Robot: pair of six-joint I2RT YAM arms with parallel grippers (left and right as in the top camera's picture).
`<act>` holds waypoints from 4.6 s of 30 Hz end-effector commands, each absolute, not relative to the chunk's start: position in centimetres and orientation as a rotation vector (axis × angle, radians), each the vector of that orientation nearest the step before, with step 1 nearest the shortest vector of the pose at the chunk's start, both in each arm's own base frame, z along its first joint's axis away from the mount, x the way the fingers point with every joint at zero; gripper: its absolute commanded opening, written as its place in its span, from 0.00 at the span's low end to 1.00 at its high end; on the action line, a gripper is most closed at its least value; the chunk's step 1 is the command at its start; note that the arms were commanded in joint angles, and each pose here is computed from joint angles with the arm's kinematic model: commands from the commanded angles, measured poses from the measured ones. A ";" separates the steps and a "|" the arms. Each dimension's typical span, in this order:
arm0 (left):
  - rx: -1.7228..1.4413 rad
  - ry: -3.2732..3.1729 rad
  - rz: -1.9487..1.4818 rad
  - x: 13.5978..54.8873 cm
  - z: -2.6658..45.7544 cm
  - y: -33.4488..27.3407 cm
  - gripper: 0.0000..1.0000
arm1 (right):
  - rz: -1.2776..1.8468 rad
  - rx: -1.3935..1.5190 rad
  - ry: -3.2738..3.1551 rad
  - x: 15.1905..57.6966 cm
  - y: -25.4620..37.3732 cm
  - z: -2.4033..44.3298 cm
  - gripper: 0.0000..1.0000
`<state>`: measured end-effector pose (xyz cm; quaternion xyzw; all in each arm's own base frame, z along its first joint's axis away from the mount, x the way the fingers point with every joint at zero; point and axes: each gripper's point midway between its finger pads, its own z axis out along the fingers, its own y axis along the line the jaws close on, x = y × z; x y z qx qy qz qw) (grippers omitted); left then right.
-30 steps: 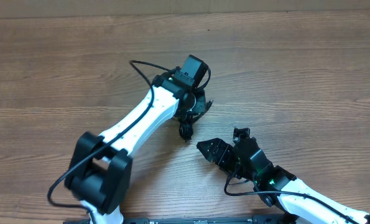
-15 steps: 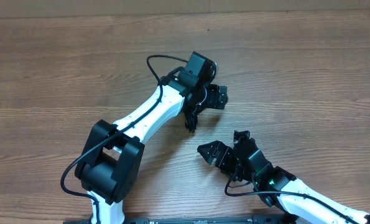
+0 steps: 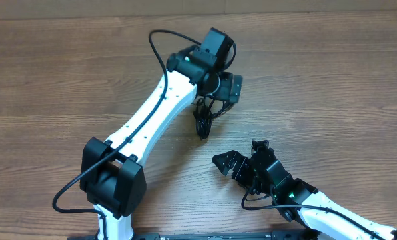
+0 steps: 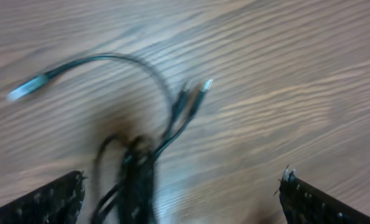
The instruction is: Untangle cables
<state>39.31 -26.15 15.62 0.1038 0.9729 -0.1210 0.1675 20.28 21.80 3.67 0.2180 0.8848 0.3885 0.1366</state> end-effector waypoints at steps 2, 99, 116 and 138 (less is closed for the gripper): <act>0.114 2.775 -0.237 40.3 17.5 -23.0 1.00 | 1.131 0.627 2.533 20.9 22.1 4.4 1.00; 1.460 2.334 -0.452 28.8 21.5 -26.0 0.04 | 1.797 1.250 1.949 28.5 19.0 15.5 1.00; 1.019 2.368 -0.618 32.3 24.1 -29.0 0.04 | 1.725 1.144 2.219 25.4 22.8 11.5 0.69; 0.625 2.540 -1.034 30.4 26.0 -31.7 0.04 | 1.643 1.106 2.077 27.5 21.8 12.4 0.86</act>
